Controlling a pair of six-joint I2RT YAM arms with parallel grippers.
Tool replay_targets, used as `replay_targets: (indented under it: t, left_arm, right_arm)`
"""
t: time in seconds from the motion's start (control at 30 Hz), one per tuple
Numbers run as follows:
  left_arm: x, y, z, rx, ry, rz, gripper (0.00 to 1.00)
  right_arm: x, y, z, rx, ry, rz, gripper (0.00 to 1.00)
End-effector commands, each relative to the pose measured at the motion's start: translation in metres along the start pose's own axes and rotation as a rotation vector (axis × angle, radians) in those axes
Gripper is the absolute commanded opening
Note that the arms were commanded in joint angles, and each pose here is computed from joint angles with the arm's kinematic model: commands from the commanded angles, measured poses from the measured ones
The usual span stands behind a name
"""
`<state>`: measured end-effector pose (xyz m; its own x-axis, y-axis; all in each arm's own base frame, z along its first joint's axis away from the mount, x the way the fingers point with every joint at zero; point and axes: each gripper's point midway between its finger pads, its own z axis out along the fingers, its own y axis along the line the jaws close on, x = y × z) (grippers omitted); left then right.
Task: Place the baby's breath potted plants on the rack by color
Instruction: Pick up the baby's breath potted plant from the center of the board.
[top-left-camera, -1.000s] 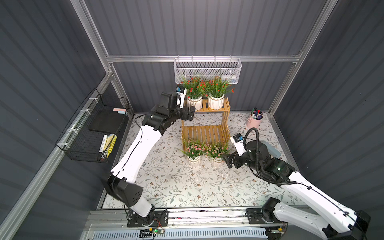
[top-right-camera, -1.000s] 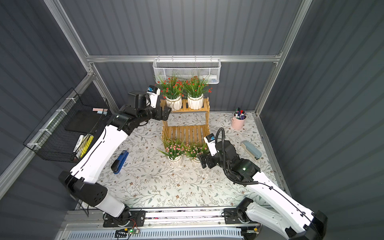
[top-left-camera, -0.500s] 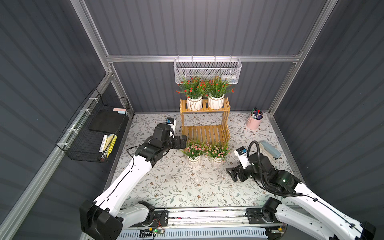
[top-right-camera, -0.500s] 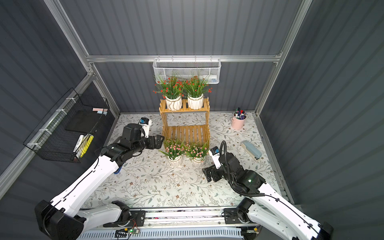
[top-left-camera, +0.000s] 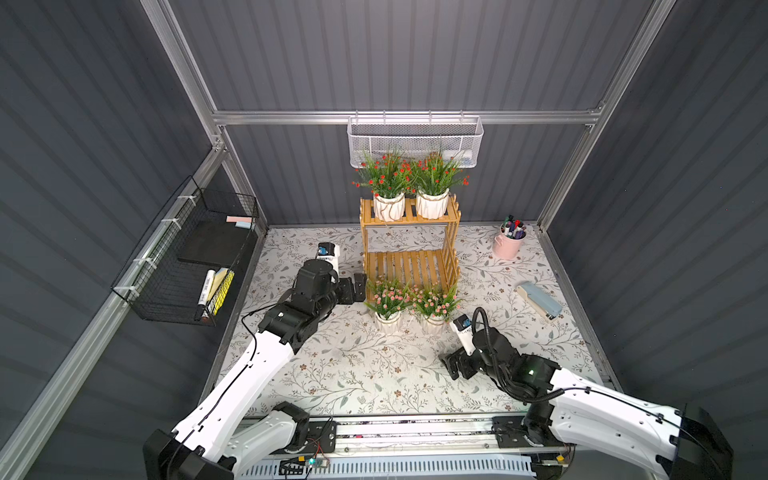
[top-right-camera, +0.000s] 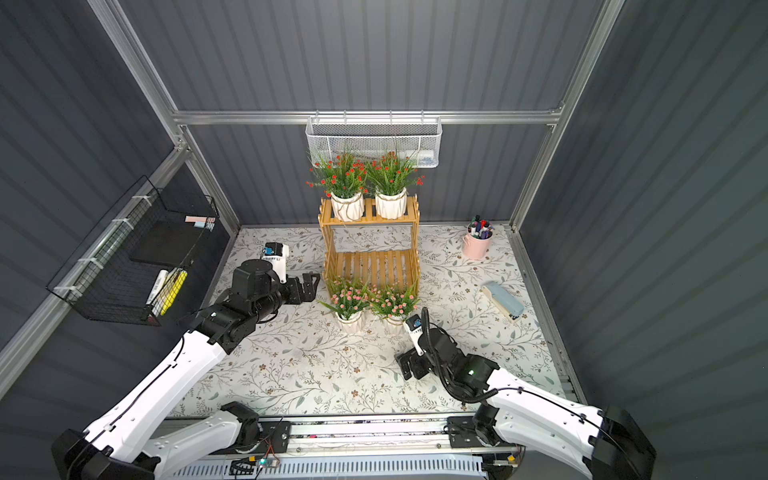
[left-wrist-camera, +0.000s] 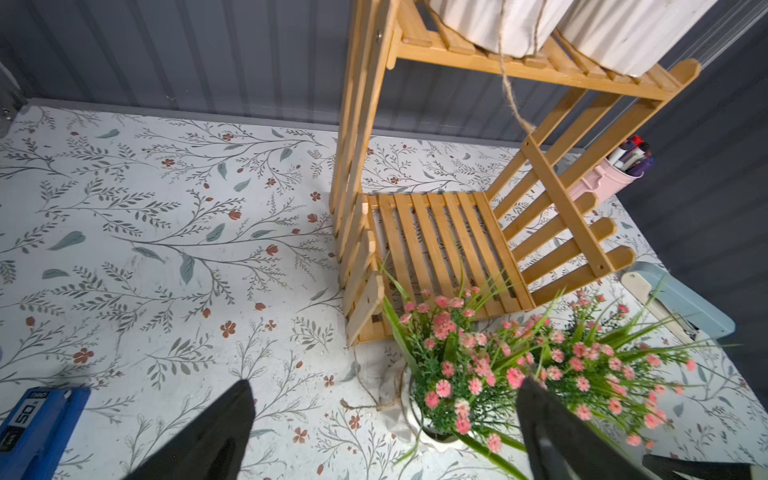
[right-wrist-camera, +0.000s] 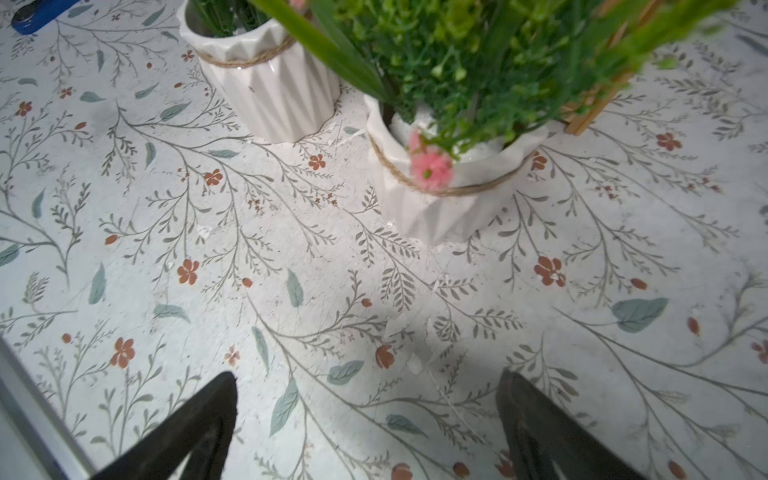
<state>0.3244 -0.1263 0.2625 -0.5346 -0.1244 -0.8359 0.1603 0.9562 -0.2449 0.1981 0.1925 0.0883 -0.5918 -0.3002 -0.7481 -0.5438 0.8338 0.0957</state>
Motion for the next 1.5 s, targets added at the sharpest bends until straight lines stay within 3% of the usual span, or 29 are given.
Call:
replay_targets:
  t: [0.0,0.17,0.53,0.7,1.47]
  left_arm:
    - [-0.009,0.004,-0.001,-0.029,-0.053,0.023,0.99]
    - [-0.014,0.004,0.007,-0.040,-0.067,0.052,0.99]
    - [-0.014,0.010,0.015,-0.081,-0.061,0.065,0.99]
    - [-0.014,0.014,0.014,-0.100,-0.066,0.064,0.99]
    - [-0.009,0.020,0.007,-0.133,-0.041,0.102,1.00]
  right_arm:
    - [-0.040,-0.011,0.002,0.075,-0.182,0.046,0.99]
    - [-0.037,-0.004,0.027,0.041,-0.139,-0.028,0.99]
    - [-0.061,-0.016,0.044,-0.035,-0.251,-0.057,0.99]
    - [-0.059,-0.015,0.058,-0.074,-0.210,-0.056,0.99]
    - [-0.070,-0.027,0.094,-0.050,-0.262,-0.098,0.99]
